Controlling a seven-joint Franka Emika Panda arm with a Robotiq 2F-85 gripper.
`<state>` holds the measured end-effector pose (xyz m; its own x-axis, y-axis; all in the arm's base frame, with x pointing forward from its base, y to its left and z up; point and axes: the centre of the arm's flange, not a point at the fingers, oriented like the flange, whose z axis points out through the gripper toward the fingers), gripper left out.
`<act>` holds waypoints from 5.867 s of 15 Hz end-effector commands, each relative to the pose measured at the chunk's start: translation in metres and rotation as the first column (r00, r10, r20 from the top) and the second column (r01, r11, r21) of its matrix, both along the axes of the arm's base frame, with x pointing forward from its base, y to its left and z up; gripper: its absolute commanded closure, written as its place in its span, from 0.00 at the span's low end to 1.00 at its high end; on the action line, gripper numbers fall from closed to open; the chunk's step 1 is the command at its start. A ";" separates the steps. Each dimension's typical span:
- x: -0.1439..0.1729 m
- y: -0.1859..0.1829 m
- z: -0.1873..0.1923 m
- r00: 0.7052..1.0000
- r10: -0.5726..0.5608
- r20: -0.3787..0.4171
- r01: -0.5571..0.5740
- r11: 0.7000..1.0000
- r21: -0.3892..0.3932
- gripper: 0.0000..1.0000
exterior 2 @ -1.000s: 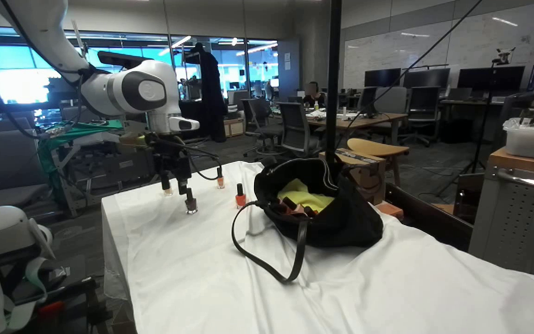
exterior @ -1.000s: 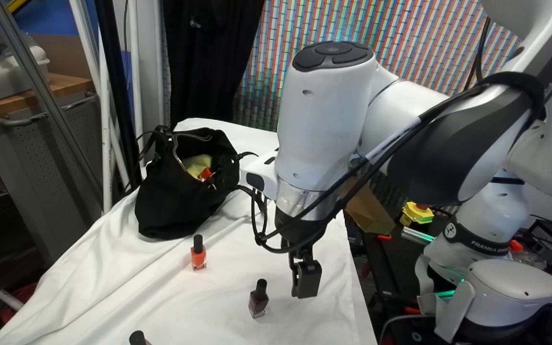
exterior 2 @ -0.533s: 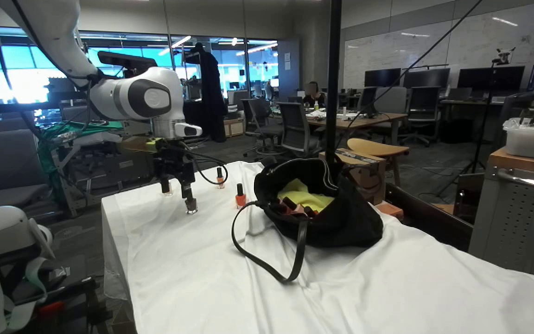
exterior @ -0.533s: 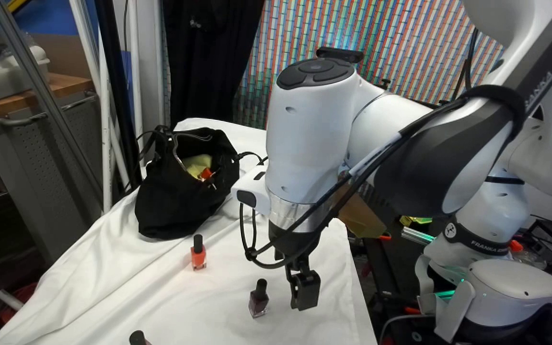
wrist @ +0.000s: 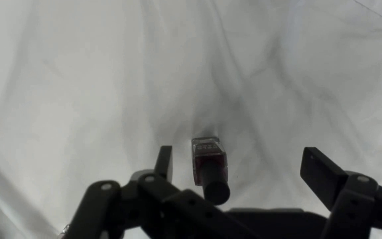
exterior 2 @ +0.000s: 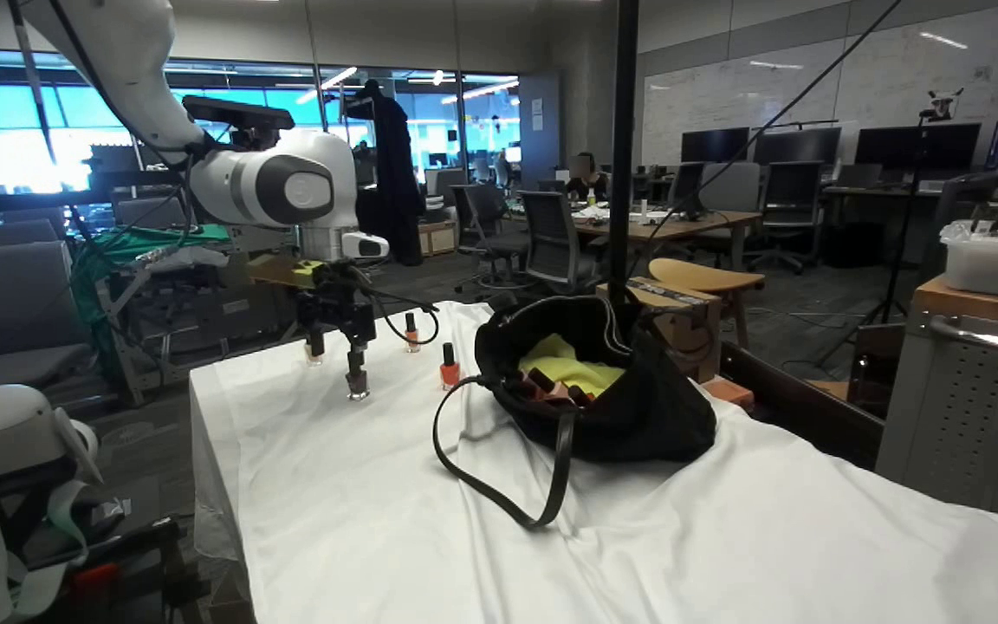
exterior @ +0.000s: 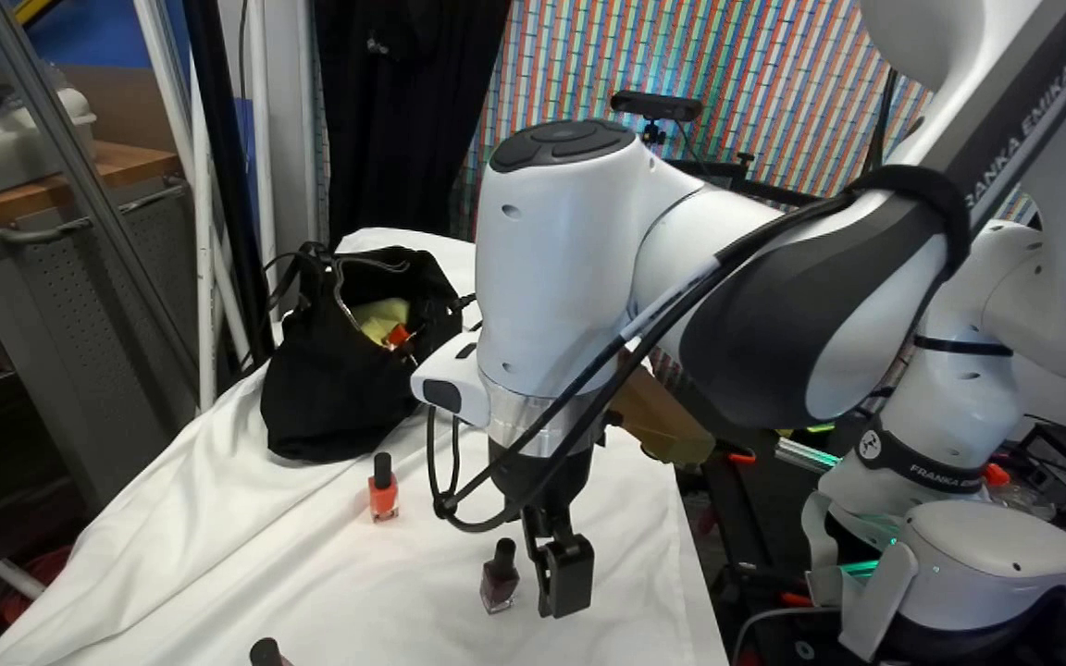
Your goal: Put the nail polish bottles in the bag
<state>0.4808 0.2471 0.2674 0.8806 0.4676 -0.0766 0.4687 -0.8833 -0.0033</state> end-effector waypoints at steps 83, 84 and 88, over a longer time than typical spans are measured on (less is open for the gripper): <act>0.189 -0.239 0.074 0.668 -0.548 0.504 0.588 0.803 0.094 0.34; 0.191 -0.241 0.072 0.668 -0.548 0.504 0.590 0.802 0.090 0.33; 0.188 -0.242 0.075 0.673 -0.538 0.508 0.585 0.807 0.079 0.08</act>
